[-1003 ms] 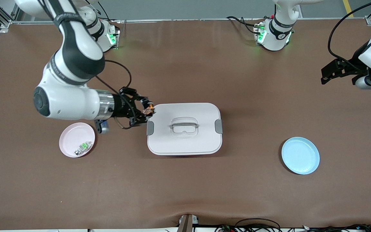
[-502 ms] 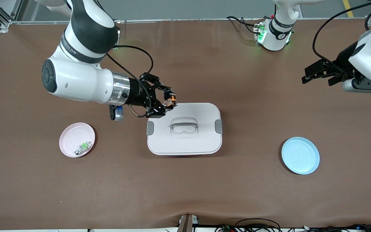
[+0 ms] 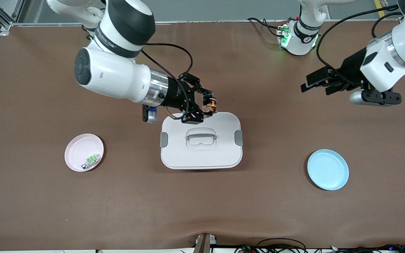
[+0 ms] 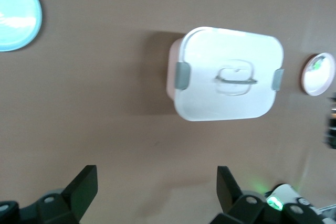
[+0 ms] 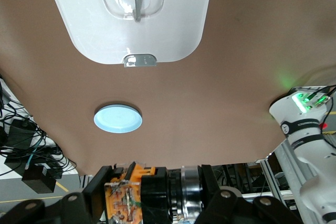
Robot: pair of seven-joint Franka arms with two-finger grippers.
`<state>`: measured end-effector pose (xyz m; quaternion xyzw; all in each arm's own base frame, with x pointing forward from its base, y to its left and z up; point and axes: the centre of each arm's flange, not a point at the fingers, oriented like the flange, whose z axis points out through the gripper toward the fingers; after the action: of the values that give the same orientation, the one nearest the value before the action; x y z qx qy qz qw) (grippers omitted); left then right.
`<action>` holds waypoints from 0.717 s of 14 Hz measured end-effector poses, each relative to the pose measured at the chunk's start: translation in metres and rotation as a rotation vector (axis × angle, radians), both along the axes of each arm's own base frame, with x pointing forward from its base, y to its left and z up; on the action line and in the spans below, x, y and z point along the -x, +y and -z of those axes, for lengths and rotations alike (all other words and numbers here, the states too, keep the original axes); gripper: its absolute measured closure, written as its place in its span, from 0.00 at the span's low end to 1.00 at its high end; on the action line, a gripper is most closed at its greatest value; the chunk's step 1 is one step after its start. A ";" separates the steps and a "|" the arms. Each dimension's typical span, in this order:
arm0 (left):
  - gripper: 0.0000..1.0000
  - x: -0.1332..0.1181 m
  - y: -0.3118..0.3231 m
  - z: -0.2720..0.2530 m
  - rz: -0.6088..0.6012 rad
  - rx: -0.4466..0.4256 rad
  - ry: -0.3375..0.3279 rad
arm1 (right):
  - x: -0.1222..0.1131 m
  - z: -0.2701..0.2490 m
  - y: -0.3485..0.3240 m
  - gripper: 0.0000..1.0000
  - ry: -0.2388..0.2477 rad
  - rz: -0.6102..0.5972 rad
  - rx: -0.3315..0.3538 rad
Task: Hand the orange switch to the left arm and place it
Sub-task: 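Hold the switch above the box while the left gripper grasps it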
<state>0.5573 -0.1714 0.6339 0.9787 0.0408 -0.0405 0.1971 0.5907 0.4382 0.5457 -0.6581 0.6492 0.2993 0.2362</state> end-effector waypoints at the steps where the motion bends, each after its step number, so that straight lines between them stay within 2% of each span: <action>1: 0.00 0.000 -0.013 -0.001 0.001 0.014 -0.012 | -0.002 0.004 0.005 0.27 -0.003 0.014 -0.005; 4: 0.00 -0.010 -0.048 0.008 0.004 0.105 -0.052 | -0.002 0.014 0.021 0.27 -0.011 0.045 -0.016; 9: 0.00 -0.026 -0.078 0.026 -0.022 0.226 -0.056 | 0.006 0.034 0.051 0.27 -0.010 0.093 -0.030; 10: 0.04 -0.025 -0.082 0.027 -0.023 0.244 -0.053 | 0.006 0.036 0.056 0.27 -0.004 0.105 -0.032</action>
<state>0.5825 -0.2537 0.6073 0.9477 0.0416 -0.0171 0.3159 0.5844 0.4937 0.5095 -0.6198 0.6775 0.2956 0.2637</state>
